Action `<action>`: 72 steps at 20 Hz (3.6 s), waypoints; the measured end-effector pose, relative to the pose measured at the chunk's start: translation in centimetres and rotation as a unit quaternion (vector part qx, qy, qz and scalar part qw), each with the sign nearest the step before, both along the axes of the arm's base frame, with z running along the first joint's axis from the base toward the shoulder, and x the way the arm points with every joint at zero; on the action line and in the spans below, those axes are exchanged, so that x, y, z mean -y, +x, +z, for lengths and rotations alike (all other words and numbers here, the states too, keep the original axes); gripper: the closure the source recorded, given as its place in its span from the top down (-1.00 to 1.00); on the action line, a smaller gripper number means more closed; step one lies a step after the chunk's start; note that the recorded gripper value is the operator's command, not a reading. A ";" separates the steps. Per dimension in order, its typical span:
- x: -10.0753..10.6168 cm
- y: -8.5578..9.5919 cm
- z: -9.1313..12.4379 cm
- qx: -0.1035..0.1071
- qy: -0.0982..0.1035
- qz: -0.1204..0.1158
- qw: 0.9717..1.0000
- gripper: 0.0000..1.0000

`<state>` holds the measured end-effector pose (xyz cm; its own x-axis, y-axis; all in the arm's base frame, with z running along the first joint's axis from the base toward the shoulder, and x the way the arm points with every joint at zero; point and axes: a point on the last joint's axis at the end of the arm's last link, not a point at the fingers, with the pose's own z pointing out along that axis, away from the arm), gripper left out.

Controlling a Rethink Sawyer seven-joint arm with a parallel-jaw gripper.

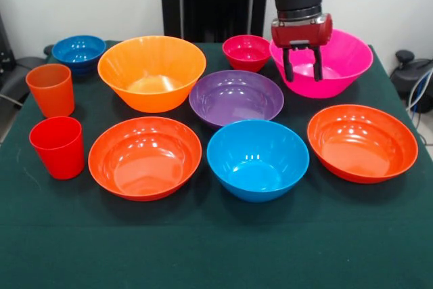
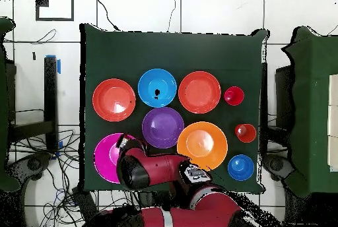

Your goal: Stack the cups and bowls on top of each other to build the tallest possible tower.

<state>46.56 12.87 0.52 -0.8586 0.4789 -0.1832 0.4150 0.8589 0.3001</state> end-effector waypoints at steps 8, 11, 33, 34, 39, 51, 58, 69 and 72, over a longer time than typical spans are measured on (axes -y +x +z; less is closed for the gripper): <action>-0.7 -0.3 1.8 0.008 -0.007 0.005 1.000 1.00; -1.2 -0.3 3.5 0.018 -0.014 0.002 1.000 1.00; -4.2 -2.0 6.2 0.049 -0.012 -0.182 0.982 1.00; -4.4 -2.1 5.9 0.053 -0.007 -0.194 0.979 1.00; -5.4 -3.1 4.1 0.067 0.017 -0.244 0.967 1.00; -8.1 -8.7 -1.7 0.024 0.039 -0.291 0.956 1.00; -8.3 -10.1 -2.9 0.006 0.034 -0.290 0.956 1.00; -8.3 -11.3 -4.1 -0.003 0.031 -0.291 0.956 1.00; -8.3 -11.2 -4.0 -0.003 0.031 -0.291 0.956 1.00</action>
<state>35.37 21.15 -3.50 -0.4442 0.8856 -0.1358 0.8189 0.4628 0.3396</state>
